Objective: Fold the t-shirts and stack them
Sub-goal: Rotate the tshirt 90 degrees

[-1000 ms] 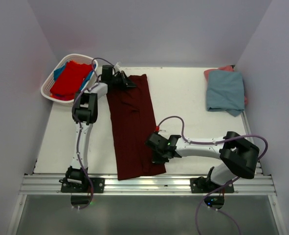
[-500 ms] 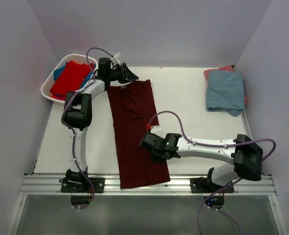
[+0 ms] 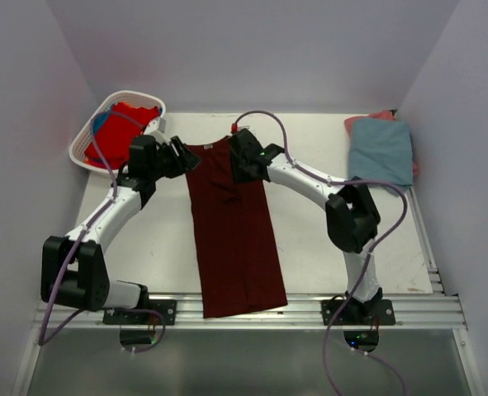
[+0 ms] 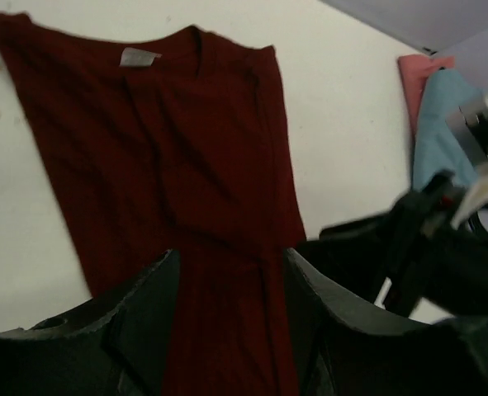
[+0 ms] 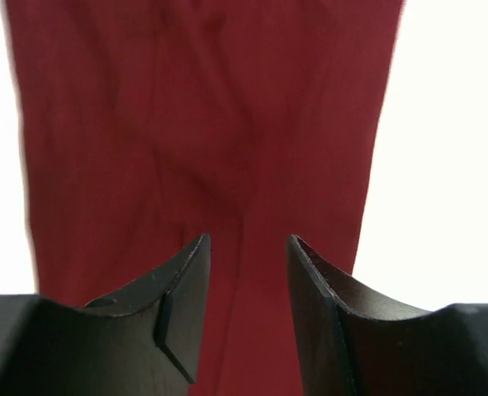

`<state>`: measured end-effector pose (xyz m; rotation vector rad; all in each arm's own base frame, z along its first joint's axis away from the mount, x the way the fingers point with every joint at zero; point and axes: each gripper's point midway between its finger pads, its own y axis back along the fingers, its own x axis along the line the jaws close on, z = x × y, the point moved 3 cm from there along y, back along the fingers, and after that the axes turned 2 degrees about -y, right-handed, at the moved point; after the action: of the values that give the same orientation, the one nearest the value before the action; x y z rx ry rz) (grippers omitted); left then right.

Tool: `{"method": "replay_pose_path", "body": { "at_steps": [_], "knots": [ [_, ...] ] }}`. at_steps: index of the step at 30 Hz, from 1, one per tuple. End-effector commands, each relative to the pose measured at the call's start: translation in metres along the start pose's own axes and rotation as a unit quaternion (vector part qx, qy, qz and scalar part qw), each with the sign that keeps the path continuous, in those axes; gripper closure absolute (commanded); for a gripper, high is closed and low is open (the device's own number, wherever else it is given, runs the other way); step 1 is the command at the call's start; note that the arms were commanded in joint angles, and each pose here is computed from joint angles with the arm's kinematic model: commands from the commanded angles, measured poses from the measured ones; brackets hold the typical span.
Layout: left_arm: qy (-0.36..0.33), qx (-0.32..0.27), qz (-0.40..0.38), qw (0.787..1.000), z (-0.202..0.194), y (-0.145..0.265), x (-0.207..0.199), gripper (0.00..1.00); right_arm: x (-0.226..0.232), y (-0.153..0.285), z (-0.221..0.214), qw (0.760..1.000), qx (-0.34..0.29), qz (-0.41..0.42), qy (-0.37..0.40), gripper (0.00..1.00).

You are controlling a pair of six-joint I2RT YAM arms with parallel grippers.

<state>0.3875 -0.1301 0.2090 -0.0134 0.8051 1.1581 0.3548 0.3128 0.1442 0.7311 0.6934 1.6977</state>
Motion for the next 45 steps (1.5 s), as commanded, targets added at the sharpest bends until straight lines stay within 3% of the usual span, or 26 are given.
{"method": "replay_pose_path", "body": {
  "at_steps": [1,10,19,31,45],
  "knots": [
    [-0.008,-0.033,0.049,0.998,0.0,0.033,0.01,0.43,0.031,-0.029,0.021,0.995,0.01,0.062,0.077,0.55],
    [-0.008,-0.017,0.052,0.998,-0.034,0.068,0.015,0.43,0.065,-0.053,0.051,0.985,0.002,0.111,0.133,0.56],
    [0.0,0.011,0.054,0.998,-0.061,0.07,0.027,0.43,0.063,-0.079,0.032,0.971,0.056,0.114,0.205,0.56],
    [-0.002,0.013,0.055,0.998,-0.064,0.071,0.028,0.43,0.055,-0.103,0.003,0.965,0.099,0.105,0.22,0.58],
    [-0.001,0.044,0.049,0.998,-0.082,0.068,0.034,0.43,0.05,-0.101,0.011,0.972,0.083,0.098,0.196,0.8]
  ]
}}
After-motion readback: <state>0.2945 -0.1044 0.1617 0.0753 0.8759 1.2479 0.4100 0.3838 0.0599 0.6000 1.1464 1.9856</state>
